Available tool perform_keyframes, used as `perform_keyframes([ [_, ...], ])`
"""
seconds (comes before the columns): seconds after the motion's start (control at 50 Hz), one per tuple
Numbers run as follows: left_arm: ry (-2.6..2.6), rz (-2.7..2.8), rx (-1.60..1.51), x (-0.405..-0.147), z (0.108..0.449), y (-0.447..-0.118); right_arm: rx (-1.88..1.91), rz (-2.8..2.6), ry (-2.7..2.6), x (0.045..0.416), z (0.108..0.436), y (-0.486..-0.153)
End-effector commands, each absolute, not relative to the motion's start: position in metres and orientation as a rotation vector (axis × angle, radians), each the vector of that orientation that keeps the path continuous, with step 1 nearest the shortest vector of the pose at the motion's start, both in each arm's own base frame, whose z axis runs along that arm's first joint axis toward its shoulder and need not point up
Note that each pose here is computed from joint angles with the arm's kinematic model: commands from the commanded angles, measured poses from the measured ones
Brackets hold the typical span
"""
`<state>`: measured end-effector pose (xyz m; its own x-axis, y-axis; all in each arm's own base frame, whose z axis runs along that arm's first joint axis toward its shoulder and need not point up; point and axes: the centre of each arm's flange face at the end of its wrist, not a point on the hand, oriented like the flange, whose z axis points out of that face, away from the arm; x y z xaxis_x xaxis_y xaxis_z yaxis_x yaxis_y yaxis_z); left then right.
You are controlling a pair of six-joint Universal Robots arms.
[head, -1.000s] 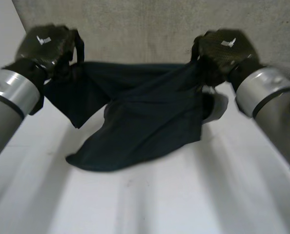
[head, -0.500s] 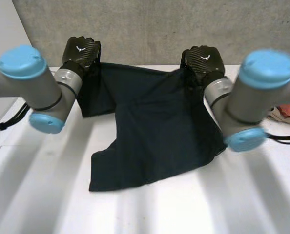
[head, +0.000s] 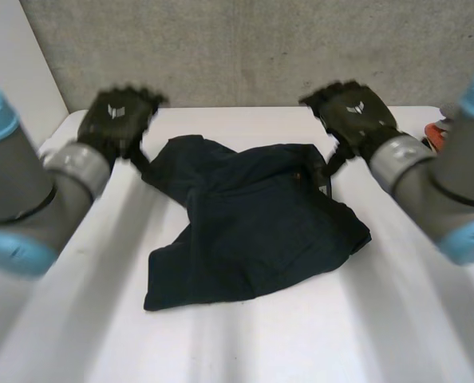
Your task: Fold the laundry.
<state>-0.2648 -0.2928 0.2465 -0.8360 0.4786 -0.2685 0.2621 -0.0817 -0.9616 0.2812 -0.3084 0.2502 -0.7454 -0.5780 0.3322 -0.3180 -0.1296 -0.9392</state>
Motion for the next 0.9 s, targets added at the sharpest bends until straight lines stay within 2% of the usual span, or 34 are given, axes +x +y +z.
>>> perform_keyframes([
  [0.02, -2.269, 1.565, -0.952, -0.241, 0.197, -0.196, -1.334, -1.682, 2.089, 0.234, 0.218, -0.274],
  [0.1, -2.334, 1.415, -0.977, -0.235, 0.17, -0.173, -1.473, -1.593, 2.073, 0.226, 0.19, -0.266],
  [0.16, -2.354, 1.381, -0.976, -0.235, 0.157, -0.171, -1.515, -1.576, 2.048, 0.226, 0.173, -0.268],
  [0.26, -2.361, 1.422, -0.945, -0.237, 0.14, -0.184, -1.503, -1.65, 2.003, 0.229, 0.143, -0.287],
  [0.38, -2.345, 1.552, -0.911, -0.242, 0.134, -0.205, -1.441, -1.762, 1.944, 0.239, 0.123, -0.304],
  [0.48, -2.361, 1.56, -0.922, -0.248, 0.128, -0.21, -1.379, -1.825, 1.948, 0.242, 0.124, -0.309],
  [0.7, -2.331, 1.584, -1.025, -0.26, 0.118, -0.213, -1.319, -1.817, 1.982, 0.244, 0.129, -0.3],
  [0.86, -2.235, 1.69, -1.002, -0.267, 0.141, -0.211, -1.236, -1.826, 2.019, 0.241, 0.151, -0.297],
  [0.9, -2.202, 1.732, -0.971, -0.266, 0.158, -0.208, -1.243, -1.809, 2.032, 0.241, 0.162, -0.291],
])
